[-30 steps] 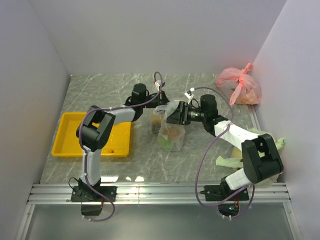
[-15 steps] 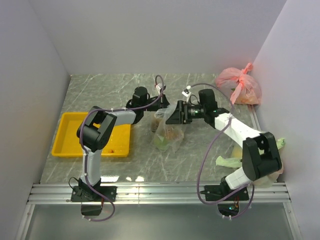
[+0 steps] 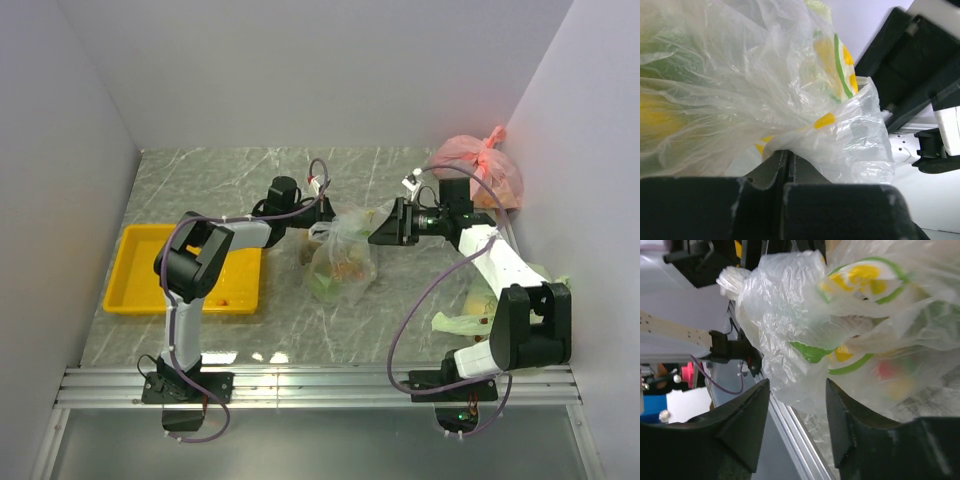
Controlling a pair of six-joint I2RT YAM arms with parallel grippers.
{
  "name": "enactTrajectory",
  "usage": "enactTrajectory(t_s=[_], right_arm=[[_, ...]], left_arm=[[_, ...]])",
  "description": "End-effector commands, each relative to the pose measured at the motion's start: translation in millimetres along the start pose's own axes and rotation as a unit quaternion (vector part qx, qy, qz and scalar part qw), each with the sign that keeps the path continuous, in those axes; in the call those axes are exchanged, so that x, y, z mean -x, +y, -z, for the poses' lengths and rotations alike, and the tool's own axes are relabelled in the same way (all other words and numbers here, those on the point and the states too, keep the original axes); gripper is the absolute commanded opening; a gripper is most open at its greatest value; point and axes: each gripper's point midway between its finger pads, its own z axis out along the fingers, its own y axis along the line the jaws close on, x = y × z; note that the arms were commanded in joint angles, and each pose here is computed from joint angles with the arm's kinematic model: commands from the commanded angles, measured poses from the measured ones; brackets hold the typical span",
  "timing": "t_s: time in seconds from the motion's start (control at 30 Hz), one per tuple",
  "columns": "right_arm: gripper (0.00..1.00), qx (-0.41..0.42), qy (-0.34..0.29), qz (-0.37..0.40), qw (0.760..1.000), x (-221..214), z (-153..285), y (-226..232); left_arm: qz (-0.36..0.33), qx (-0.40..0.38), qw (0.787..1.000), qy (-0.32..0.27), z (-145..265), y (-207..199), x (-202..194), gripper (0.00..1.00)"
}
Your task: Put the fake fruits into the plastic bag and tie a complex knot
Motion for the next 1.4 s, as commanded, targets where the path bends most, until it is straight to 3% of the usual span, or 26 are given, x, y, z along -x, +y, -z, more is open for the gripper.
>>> enactTrajectory(t_s=[0.0, 0.13, 0.27, 0.37, 0.47, 0.57, 0.73, 0.77, 1.13, 1.37], right_arm=[[0.44, 0.019, -0.042, 0.017, 0.999, 29, 13, 13], [0.14, -0.036, -0.102, 0.014, 0.994, 55, 10, -7], [0.09, -0.058, -0.082, 0.004, 0.995, 53, -17, -22], [0.18, -0.041, -0.037, 0.007, 0.998, 35, -37, -13], [0.40, -0.017, -0.011, 0.009, 1.000, 17, -44, -3], [0.70, -0.005, 0.008, 0.010, 1.000, 5, -49, 3], [0.73, 0.004, 0.028, 0.015, 0.999, 2, -69, 13], [0.85, 0.004, 0.033, 0.011, 0.999, 2, -74, 11], [0.88, 0.016, 0.010, 0.021, 1.000, 40, -95, 25], [0.90, 0.031, 0.032, 0.013, 0.999, 4, -89, 29]], left_arm=[[-0.029, -0.008, 1.000, 0.003, 0, -7, 4, 0.00], [-0.029, -0.014, 0.999, 0.002, 1, -11, 2, 0.00], [-0.032, -0.010, 0.999, 0.004, 0, -10, 2, 0.00], [-0.036, -0.008, 0.999, 0.005, -1, -10, 4, 0.00], [-0.034, -0.006, 0.999, 0.006, -2, -9, 3, 0.00], [-0.033, -0.015, 0.999, 0.004, -2, -11, 2, 0.00], [-0.038, -0.040, 0.998, 0.012, -8, -21, -2, 0.00], [-0.041, -0.047, 0.998, 0.013, -8, -25, -2, 0.00], [-0.036, -0.068, 0.997, 0.027, -16, -38, -11, 0.00], [-0.054, -0.116, 0.992, 0.015, -20, -68, 5, 0.00]])
